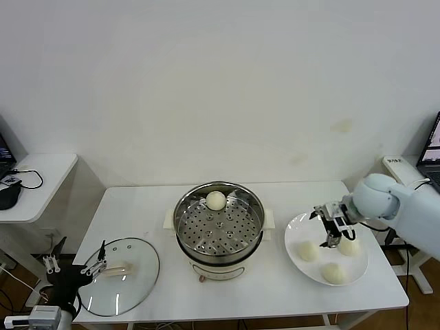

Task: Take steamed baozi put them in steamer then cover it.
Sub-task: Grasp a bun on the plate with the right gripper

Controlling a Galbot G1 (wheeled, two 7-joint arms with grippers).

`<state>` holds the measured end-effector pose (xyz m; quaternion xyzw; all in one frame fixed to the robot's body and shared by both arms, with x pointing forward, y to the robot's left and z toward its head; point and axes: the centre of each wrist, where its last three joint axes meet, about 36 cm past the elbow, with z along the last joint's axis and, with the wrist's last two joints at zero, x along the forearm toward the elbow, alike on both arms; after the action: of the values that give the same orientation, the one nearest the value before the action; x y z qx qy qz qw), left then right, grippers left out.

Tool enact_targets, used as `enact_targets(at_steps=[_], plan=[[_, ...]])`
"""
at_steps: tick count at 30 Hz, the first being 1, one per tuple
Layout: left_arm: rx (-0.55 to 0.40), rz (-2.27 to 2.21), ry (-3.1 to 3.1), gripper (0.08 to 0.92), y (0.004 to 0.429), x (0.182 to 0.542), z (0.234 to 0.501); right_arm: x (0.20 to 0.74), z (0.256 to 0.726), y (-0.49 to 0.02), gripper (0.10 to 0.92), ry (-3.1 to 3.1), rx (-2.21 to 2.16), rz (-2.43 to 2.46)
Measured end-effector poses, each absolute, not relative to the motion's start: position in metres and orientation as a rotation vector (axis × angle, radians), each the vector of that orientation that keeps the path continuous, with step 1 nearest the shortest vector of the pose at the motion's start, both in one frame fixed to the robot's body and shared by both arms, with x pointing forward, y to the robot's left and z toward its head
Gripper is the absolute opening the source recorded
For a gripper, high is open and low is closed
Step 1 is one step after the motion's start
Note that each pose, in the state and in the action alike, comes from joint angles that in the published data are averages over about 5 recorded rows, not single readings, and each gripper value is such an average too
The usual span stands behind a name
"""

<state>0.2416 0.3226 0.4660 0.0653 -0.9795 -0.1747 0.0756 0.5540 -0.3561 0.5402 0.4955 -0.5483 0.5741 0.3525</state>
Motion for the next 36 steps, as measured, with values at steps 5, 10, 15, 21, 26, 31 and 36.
enact_targets(at_steps=[5, 10, 15, 21, 26, 31, 36], plan=[[0.202, -0.520, -2.935, 0.823, 0.322, 0.241, 0.466, 0.555, 0.513, -0.366, 0.823, -1.405, 1.254, 1.457], [0.206, -0.521, -2.933, 0.823, 0.322, 0.241, 0.465, 0.559, 0.494, -0.370, 0.823, -1.402, 1.232, 1.445], [0.211, -0.525, -2.926, 0.823, 0.324, 0.239, 0.465, 0.563, 0.475, -0.368, 0.823, -1.396, 1.227, 1.428], [0.215, -0.528, -2.923, 0.823, 0.324, 0.237, 0.465, 0.568, 0.458, -0.358, 0.823, -1.395, 1.236, 1.415], [0.218, -0.527, -2.923, 0.823, 0.324, 0.237, 0.466, 0.571, 0.448, -0.348, 0.818, -1.393, 1.245, 1.412], [0.219, -0.526, -2.924, 0.823, 0.323, 0.236, 0.466, 0.573, 0.445, -0.342, 0.774, -1.394, 1.247, 1.409], [0.219, -0.525, -2.926, 0.823, 0.323, 0.236, 0.467, 0.574, 0.446, -0.342, 0.694, -1.381, 1.249, 1.406]])
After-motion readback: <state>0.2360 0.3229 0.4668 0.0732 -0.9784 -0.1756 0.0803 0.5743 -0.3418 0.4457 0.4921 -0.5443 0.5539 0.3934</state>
